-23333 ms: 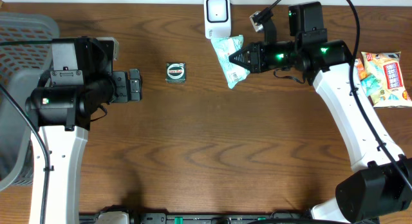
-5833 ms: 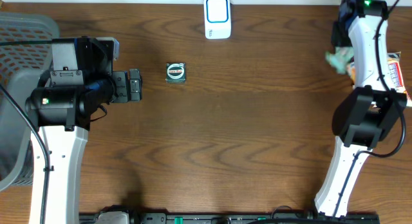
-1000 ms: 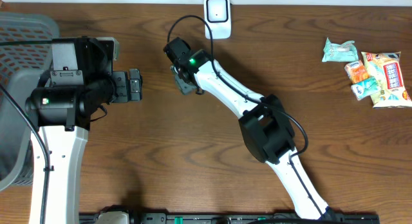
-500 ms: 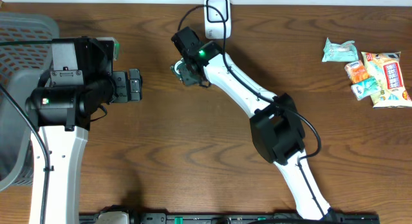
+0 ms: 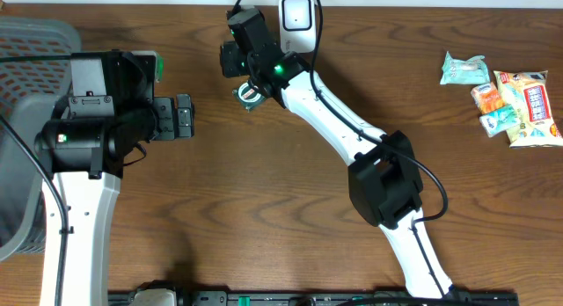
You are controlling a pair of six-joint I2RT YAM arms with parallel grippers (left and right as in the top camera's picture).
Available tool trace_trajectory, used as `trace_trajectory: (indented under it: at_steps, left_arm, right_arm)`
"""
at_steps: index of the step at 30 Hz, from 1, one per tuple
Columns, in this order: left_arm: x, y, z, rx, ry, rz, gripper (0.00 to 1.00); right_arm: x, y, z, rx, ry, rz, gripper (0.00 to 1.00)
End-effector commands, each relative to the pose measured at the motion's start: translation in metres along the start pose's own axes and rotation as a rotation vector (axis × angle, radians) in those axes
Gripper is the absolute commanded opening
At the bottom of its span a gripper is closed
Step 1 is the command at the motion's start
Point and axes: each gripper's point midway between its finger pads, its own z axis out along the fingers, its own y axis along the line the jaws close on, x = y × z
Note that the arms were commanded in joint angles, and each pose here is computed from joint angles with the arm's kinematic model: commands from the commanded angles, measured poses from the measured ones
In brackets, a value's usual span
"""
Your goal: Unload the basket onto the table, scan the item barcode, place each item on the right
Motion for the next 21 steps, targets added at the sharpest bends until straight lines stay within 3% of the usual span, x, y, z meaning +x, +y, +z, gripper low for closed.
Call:
trace_trajectory:
  at_steps: [1, 11, 21]
  left_arm:
    - [-0.002, 0.003, -0.001, -0.01, -0.003, 0.006, 0.98]
    - [-0.002, 0.003, -0.001, -0.01, -0.003, 0.006, 0.98]
    - [-0.002, 0.003, -0.001, -0.01, -0.003, 0.006, 0.98]
  right_arm:
    - [0.018, -0.002, 0.02, 0.001, 0.016, 0.017, 0.01]
    - [0.064, -0.021, 0.063, 0.022, 0.069, 0.013, 0.01]
    - [0.101, -0.049, 0.06, 0.136, 0.211, -0.03, 0.01]
